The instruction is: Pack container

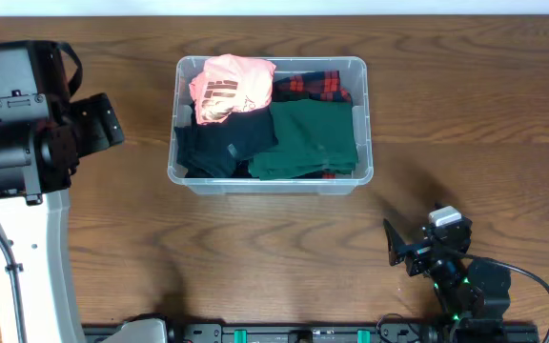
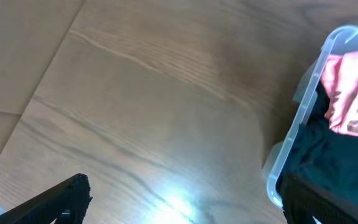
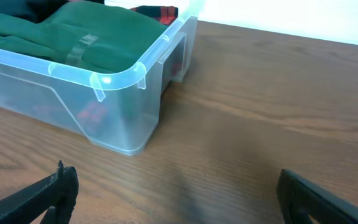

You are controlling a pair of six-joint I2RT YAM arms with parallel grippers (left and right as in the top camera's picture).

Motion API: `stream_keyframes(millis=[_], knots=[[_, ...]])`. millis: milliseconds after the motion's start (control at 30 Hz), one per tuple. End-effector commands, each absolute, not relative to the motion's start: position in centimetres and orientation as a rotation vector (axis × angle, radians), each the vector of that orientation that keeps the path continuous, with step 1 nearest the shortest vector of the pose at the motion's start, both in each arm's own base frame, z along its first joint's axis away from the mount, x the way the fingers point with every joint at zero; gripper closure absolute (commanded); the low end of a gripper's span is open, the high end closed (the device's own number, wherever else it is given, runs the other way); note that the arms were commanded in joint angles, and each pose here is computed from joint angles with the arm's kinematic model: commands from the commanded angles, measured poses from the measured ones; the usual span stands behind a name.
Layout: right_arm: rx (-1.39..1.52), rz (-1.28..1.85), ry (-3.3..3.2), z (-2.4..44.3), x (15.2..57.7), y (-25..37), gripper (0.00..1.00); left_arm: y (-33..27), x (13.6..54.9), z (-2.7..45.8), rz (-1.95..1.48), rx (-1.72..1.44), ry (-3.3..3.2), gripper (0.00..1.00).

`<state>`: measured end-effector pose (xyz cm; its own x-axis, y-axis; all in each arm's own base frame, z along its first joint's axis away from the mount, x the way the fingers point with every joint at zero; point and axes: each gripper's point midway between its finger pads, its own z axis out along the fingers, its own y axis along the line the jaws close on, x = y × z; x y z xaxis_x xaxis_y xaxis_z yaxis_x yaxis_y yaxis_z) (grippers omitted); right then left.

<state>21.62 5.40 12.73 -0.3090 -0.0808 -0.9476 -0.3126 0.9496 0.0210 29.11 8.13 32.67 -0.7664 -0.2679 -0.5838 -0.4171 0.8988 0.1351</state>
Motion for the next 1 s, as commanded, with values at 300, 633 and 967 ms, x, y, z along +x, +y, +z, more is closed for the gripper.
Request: stream_keyframes(millis=[300,633,967], knots=[[-0.297,0.233,1.875,12.6,21.6,5.4,0.01,8.2,29.2,35.6,0.33,-0.442,2.304,0.02],[-0.297,0.233,1.875,12.6,21.6,5.4,0.01,4.4,28.3,36.2,0.186,-0.084,2.091,0.02],[-0.297,0.233,1.875,12.6,21.6,5.4,0.01,3.2,23.4,34.5,0.156,-0.061,1.953,0.02]])
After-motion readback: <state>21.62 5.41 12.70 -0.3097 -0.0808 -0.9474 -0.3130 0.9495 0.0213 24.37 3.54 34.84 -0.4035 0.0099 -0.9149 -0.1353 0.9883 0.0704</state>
